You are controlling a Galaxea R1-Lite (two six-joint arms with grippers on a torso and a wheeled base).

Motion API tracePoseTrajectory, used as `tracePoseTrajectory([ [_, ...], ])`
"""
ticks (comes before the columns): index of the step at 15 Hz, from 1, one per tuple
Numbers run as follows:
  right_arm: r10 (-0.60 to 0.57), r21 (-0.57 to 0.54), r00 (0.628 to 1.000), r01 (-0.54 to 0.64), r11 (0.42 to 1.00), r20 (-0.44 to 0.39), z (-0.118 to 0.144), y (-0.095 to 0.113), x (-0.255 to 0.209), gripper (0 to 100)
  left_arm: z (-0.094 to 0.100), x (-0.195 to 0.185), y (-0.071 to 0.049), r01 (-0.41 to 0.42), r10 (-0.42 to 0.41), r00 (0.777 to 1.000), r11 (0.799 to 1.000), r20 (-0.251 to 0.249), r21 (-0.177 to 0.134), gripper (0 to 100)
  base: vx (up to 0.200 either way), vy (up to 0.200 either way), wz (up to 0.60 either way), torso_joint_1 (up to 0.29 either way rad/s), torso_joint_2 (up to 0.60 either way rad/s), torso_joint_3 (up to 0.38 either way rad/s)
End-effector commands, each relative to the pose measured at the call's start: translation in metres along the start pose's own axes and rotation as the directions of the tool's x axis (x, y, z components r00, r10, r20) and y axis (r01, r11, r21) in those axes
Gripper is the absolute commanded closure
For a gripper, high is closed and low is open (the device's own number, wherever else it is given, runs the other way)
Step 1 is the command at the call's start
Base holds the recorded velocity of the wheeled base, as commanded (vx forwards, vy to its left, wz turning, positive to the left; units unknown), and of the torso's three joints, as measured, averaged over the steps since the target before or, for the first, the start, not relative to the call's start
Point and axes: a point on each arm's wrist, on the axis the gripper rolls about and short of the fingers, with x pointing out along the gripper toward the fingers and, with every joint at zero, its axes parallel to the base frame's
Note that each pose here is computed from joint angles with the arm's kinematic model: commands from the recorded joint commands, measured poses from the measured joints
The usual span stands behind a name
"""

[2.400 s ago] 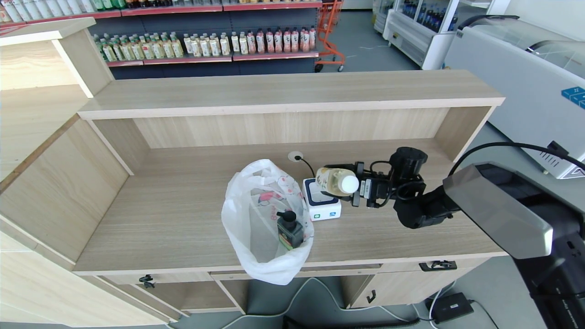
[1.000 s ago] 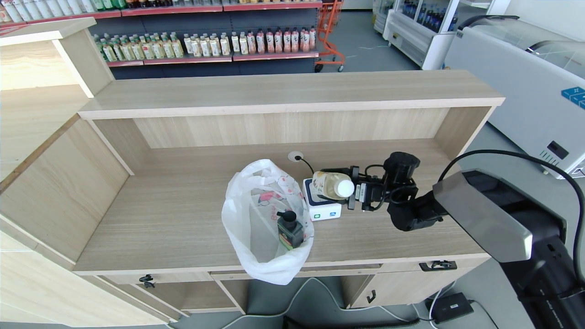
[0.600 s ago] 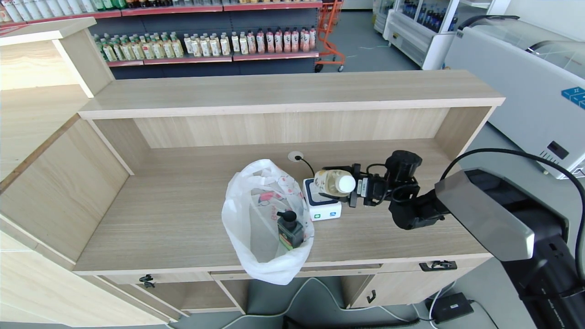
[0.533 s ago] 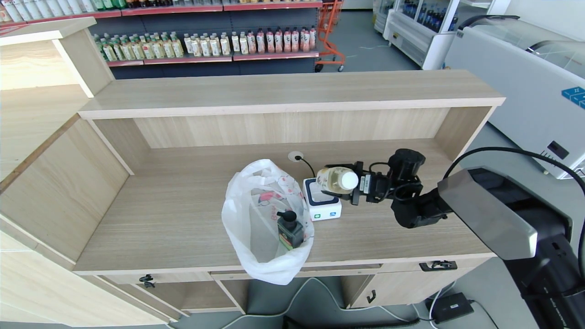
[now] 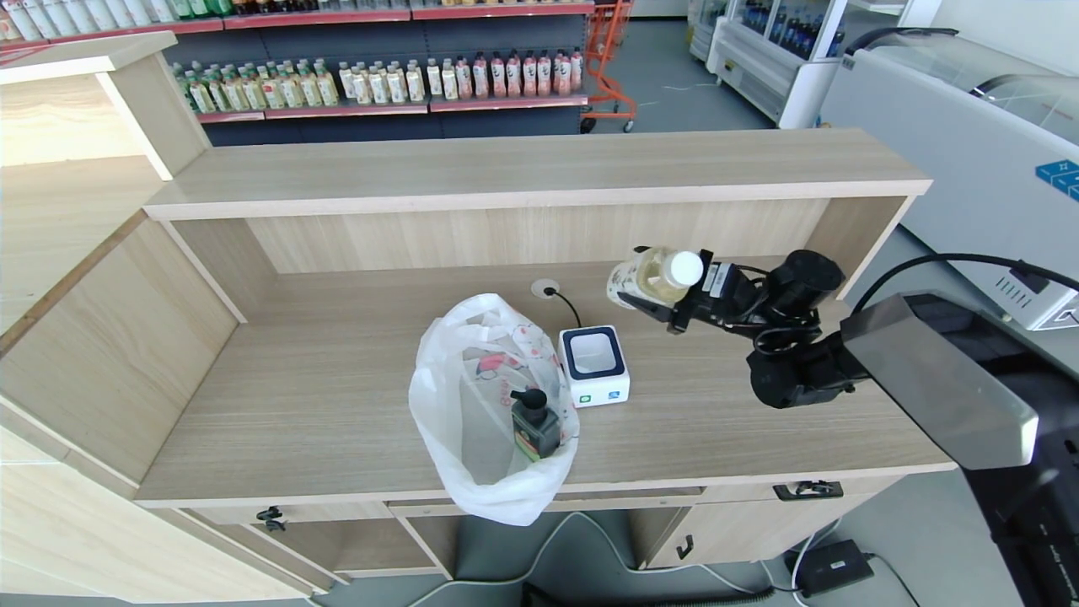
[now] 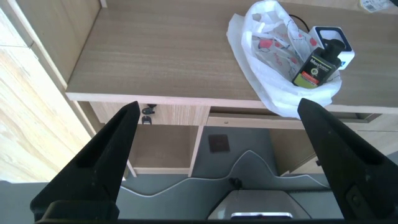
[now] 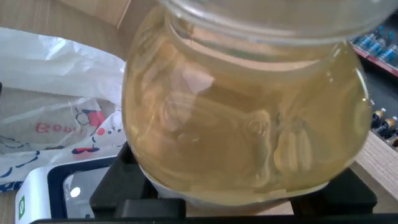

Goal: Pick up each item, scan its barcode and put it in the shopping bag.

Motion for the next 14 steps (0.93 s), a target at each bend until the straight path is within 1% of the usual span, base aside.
tracePoseTrajectory([
  [1,-0.061,0.026,0.998,0.062,0.998,-0.020,0.014,-0.009,-0.003,100,0.000,0.000,0.000,0.000,0.000,1.000,1.000,-0.001,-0.001,0,0.000,0.000,0.00,0.000,0.00,0.000],
  [2,-0.079,0.044,0.996,0.081,0.996,-0.039,0.017,-0.010,-0.006,100,0.000,0.000,0.000,0.000,0.000,1.000,1.000,-0.001,-0.001,0,0.000,0.000,0.00,0.000,0.00,0.000],
  [5,-0.140,0.106,0.980,0.156,0.982,-0.142,0.034,-0.018,-0.033,100,0.000,0.000,0.000,0.000,0.000,1.000,1.000,-0.001,-0.001,0,0.000,0.000,0.00,0.000,0.00,0.000],
  [7,-0.216,0.161,0.953,0.252,0.954,-0.215,0.053,-0.023,-0.045,100,0.000,0.000,0.000,0.000,0.000,1.000,1.000,-0.001,-0.001,0,0.000,0.000,0.00,0.000,0.00,0.000],
  [8,-0.291,0.216,0.916,0.354,0.910,-0.275,0.069,-0.026,-0.053,100,0.000,0.000,0.000,0.000,0.000,1.000,1.000,-0.001,-0.001,0,0.000,0.000,0.00,0.000,0.00,0.000],
  [9,-0.352,0.253,0.873,0.444,0.859,-0.338,0.082,-0.029,-0.062,100,0.000,0.000,0.000,0.000,0.000,1.000,1.000,-0.001,-0.001,0,0.000,0.000,0.00,0.000,0.00,0.000],
  [10,-0.391,0.282,0.824,0.522,0.805,-0.410,0.098,-0.031,-0.070,100,0.000,0.000,0.000,0.000,0.000,1.000,1.000,-0.001,-0.001,0,0.000,0.000,0.00,0.000,0.00,0.000],
  [11,-0.405,0.283,0.780,0.573,0.769,-0.477,0.110,-0.031,-0.081,100,0.000,0.000,0.000,0.000,0.000,1.000,1.000,-0.001,-0.001,0,0.000,0.000,0.00,0.000,0.00,0.000],
  [12,-0.403,0.282,0.762,0.589,0.758,-0.507,0.115,-0.030,-0.087,100,0.000,0.000,0.000,0.000,0.000,1.000,1.000,-0.001,-0.001,0,0.000,0.000,0.00,0.000,0.00,0.000],
  [13,-0.402,0.263,0.706,0.632,0.729,-0.583,0.135,-0.021,-0.109,100,0.000,0.000,0.000,0.000,0.000,1.000,1.000,-0.001,-0.001,0,0.000,0.000,0.00,0.000,0.00,0.000],
  [14,-0.401,0.254,0.692,0.640,0.725,-0.601,0.139,-0.017,-0.117,100,0.000,0.000,0.000,0.000,0.000,1.000,1.000,-0.001,-0.001,0,0.000,0.000,0.00,0.000,0.00,0.000],
])
